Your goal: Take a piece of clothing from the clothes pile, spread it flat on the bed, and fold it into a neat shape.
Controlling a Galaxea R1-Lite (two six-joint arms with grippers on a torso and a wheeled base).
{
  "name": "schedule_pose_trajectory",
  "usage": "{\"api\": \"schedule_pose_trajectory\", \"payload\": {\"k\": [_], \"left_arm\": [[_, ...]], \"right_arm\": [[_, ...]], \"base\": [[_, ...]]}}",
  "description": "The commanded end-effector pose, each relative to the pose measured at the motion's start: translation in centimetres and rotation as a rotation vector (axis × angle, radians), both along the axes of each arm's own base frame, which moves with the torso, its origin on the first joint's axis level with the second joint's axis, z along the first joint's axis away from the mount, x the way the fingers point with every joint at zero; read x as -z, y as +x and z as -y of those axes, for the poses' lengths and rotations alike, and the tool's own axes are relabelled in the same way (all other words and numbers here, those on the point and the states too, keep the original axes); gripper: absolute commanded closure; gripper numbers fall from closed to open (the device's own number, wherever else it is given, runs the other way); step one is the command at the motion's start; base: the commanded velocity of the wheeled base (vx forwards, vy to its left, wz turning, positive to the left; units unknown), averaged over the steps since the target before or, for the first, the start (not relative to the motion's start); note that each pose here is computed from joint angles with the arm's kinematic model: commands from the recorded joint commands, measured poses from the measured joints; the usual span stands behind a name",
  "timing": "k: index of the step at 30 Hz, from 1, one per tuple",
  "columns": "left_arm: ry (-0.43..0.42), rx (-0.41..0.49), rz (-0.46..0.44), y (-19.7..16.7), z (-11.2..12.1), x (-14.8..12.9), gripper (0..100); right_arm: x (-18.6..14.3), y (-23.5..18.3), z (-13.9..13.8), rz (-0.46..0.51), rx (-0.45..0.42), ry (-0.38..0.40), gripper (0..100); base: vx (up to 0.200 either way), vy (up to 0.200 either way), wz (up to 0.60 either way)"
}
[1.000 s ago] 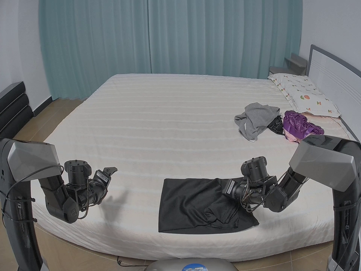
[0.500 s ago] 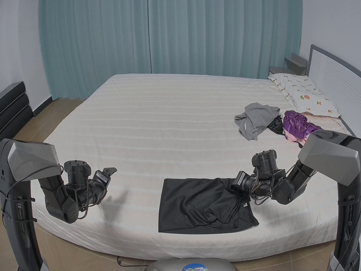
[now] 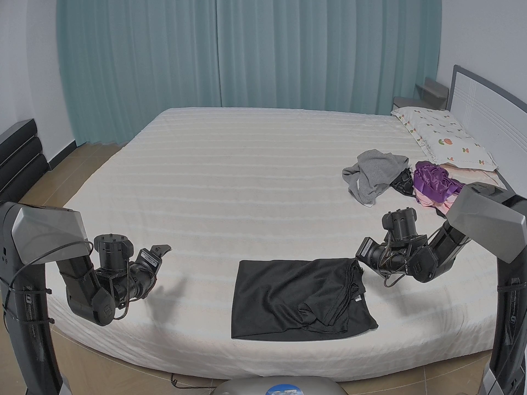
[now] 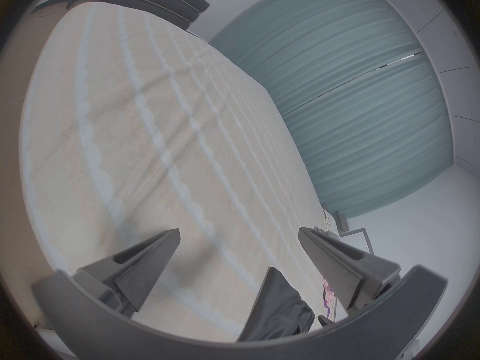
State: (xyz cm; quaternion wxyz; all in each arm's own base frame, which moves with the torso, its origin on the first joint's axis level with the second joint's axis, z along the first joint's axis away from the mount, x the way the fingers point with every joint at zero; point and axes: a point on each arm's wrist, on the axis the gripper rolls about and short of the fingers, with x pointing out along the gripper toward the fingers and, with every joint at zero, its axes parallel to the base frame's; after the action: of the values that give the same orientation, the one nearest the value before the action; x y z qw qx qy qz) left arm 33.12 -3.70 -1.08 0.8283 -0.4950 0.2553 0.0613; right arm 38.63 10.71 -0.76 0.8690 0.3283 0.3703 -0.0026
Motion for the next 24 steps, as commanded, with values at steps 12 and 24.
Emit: {"api": "schedule_pose_trajectory", "payload": {"k": [12,24], "left_arm": [[0.000,0.000,-0.002,0.0,0.0,0.1,0],[0.001,0.002,-0.002,0.0,0.1,0.1,0]], "right_arm": [[-0.6,0.1,0.5,0.010,-0.037,0.018,0],[0.5,-1.3,-0.1,-0.050,-0.132,0.083,0]], "base": [[0.000,0.000,0.00],[0.000,0.000,0.00]]}}
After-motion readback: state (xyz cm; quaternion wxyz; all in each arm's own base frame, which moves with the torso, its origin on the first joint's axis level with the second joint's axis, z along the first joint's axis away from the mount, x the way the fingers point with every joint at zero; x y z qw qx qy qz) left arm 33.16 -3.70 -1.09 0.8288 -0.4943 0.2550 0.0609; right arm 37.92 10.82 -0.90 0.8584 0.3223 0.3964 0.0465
